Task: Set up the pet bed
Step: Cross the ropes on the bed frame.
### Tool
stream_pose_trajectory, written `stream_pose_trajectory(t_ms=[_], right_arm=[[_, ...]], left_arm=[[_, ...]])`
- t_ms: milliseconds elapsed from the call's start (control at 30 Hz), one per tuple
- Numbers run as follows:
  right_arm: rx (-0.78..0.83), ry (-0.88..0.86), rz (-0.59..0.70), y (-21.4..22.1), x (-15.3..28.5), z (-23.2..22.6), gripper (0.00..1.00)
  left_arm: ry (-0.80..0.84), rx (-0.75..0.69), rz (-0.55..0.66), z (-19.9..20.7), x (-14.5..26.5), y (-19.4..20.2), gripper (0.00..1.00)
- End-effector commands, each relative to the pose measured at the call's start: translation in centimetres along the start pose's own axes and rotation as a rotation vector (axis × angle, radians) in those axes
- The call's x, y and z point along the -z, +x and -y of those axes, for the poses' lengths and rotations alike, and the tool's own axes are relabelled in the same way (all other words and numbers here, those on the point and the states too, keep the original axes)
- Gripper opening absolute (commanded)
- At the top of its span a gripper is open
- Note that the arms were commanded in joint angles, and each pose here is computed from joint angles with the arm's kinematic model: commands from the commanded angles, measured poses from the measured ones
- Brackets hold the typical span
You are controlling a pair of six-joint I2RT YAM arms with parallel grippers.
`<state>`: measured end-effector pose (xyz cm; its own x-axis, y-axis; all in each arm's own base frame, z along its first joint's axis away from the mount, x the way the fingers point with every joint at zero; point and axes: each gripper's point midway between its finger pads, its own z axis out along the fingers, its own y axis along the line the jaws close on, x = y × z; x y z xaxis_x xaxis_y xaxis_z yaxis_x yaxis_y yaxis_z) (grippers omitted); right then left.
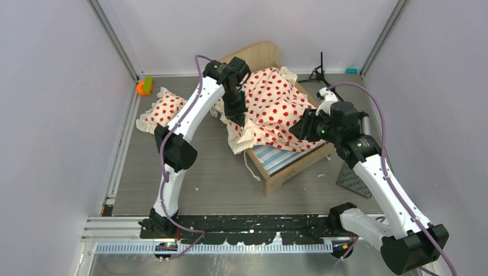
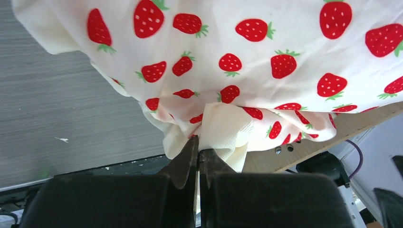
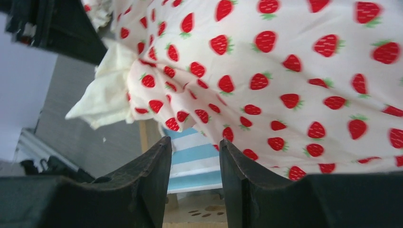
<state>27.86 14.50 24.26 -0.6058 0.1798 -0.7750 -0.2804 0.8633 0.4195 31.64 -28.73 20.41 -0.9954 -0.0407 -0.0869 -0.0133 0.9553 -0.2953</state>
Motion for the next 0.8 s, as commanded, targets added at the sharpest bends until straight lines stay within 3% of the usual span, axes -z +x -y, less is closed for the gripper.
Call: stream_pose_trajectory(t_ms=[0,300,767], right_arm=[[0.048,-0.258,-0.043,0.7,-0.2,-4.1,0.46],[0.071,-0.498,-0.132,2.7,0.0,-7.8,0.58],[0.233,-0.377,-0.269,8.8,-4.8,-10.1,0.66]], left_arm=[[-0.030,-0.023,-0.013,-1.8,3.7,1.8,0.00],[-0.001,0.005,0.019,-2.5,3.6,-0.5,0.00],[0.027,0.019,-0.021,-3.8,3.0,-1.2,0.00]])
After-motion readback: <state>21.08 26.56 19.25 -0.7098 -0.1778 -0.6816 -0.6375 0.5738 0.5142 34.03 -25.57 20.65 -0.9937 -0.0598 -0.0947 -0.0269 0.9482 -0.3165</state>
